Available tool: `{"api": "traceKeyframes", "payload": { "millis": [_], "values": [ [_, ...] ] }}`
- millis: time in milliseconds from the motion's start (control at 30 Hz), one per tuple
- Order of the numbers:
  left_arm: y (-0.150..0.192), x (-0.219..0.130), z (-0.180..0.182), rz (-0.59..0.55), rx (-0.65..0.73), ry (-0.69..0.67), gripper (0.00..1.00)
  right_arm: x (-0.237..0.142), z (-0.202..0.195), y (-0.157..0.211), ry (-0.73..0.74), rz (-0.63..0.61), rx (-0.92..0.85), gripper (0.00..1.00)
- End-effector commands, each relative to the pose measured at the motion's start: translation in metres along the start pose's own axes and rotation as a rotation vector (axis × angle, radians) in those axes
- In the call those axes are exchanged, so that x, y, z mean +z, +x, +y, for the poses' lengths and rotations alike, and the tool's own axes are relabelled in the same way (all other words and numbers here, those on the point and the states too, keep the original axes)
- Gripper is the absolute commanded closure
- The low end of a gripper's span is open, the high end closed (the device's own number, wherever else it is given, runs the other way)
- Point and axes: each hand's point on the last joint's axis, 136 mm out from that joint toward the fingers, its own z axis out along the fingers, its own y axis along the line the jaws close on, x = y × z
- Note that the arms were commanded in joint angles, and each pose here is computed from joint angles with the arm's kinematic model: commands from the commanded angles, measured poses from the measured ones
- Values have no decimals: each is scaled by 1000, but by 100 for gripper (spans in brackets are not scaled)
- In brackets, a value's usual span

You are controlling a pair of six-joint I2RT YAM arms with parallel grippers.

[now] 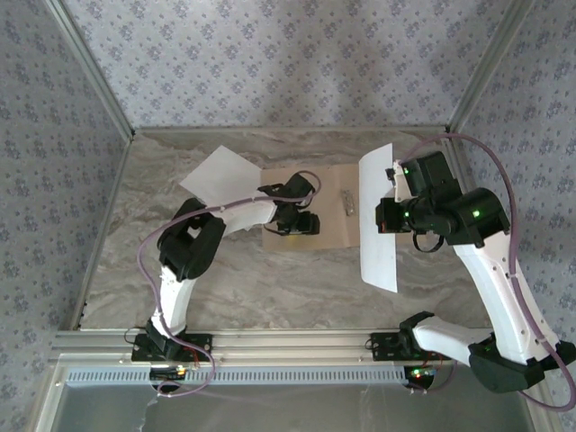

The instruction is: Put the files into the folder

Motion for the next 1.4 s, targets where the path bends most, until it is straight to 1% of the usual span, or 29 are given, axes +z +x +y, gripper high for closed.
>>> {"api": "traceKeyframes", "payload": {
  "millis": [0, 133, 367, 467, 567, 633, 700, 833, 933, 1033, 1167, 1267, 1367],
  "values": [
    [49, -2, 30, 115, -24, -79, 39, -1, 3, -1, -28, -13, -9, 100],
    [73, -15, 40, 130, -24, -77, 39, 2, 8, -2, -55, -17, -5, 100],
    [111, -40, 61, 149, -28, -82, 40, 10, 25, -9, -151, -39, -16, 100],
    [125, -47, 68, 163, -1, -70, 40, 12, 34, -11, -196, -43, -20, 100],
    [134, -52, 82, 179, 29, -116, 40, 13, 41, -13, -231, -48, -22, 100],
    [133, -56, 87, 175, 32, -129, 39, 15, 45, -14, -252, -49, -18, 100],
    [128, -61, 85, 158, 31, -104, 37, 16, 49, -16, -272, -53, -16, 100],
    [110, -77, 80, 94, 11, -58, 32, 16, 56, -19, -313, -66, -8, 100],
    [98, -92, 86, 41, -19, -51, 30, 15, 66, -20, -371, -78, -4, 100],
    [90, -104, 99, -15, -57, -57, 29, 14, 72, -20, -416, -96, -1, 100],
    [87, -112, 129, -79, -155, -64, 29, 17, 78, -18, -459, -102, -5, 100],
    [88, -111, 144, -92, -215, -34, 29, 20, 82, -18, -486, -102, -21, 100],
    [89, -104, 151, -77, -235, -21, 29, 23, 89, -19, -528, -114, -43, 100]
  ]
}}
